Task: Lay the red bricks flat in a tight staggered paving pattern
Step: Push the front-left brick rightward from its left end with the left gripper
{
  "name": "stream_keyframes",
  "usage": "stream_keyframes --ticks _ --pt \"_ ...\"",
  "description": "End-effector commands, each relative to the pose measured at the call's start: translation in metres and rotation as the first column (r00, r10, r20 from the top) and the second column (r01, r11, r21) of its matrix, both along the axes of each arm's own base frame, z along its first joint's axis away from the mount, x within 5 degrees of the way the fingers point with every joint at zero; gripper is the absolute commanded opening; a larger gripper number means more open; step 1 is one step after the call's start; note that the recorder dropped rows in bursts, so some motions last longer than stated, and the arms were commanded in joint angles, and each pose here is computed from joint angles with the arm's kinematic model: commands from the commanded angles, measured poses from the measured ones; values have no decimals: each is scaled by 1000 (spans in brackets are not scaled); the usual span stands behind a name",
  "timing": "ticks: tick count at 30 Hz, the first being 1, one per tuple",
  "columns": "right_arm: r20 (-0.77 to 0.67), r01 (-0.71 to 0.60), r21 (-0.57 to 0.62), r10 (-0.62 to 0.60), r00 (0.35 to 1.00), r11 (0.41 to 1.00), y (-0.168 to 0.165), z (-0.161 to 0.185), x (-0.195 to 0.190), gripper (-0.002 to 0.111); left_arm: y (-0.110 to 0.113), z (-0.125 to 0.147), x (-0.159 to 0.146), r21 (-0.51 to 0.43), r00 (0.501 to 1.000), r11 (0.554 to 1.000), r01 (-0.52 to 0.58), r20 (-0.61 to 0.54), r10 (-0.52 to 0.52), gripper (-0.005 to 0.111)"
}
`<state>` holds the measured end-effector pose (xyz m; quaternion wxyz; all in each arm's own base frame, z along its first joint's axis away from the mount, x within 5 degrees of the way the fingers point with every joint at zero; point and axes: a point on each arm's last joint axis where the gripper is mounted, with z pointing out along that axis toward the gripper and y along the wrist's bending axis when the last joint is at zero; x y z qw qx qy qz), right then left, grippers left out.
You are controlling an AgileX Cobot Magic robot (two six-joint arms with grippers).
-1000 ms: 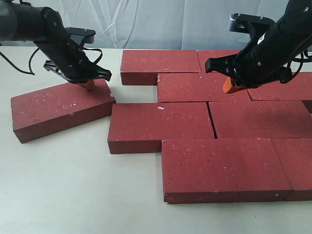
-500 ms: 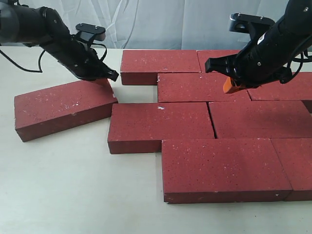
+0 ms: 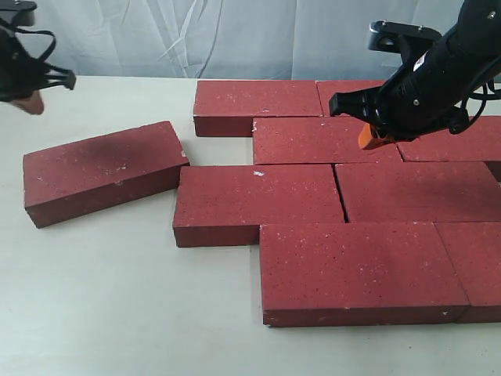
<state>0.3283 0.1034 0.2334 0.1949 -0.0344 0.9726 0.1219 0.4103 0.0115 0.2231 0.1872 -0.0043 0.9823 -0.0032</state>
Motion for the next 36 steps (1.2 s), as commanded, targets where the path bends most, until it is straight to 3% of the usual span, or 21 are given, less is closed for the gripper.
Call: stream_keyframes --ticks 1,8,16,25,36 --pt "23 2 4 -2 1000 1000 -1 5 1 -1 31 -15 -21 -16 986 995 -99 -139 96 0" --pt "21 7 14 -7 1000 1000 0 5 1 -1 54 -40 -38 -5 969 987 -159 -192 155 0" --pt "16 11 23 -11 1000 1000 0 5 1 -1 50 -57 -43 -45 973 983 -179 -157 170 0" --pt "16 11 23 -11 1000 1000 0 5 1 -1 44 -56 -37 -121 984 979 -166 -91 155 0" --pt "21 13 24 -14 1000 1000 0 4 1 -1 43 -89 -35 -143 971 973 -182 -184 154 0"
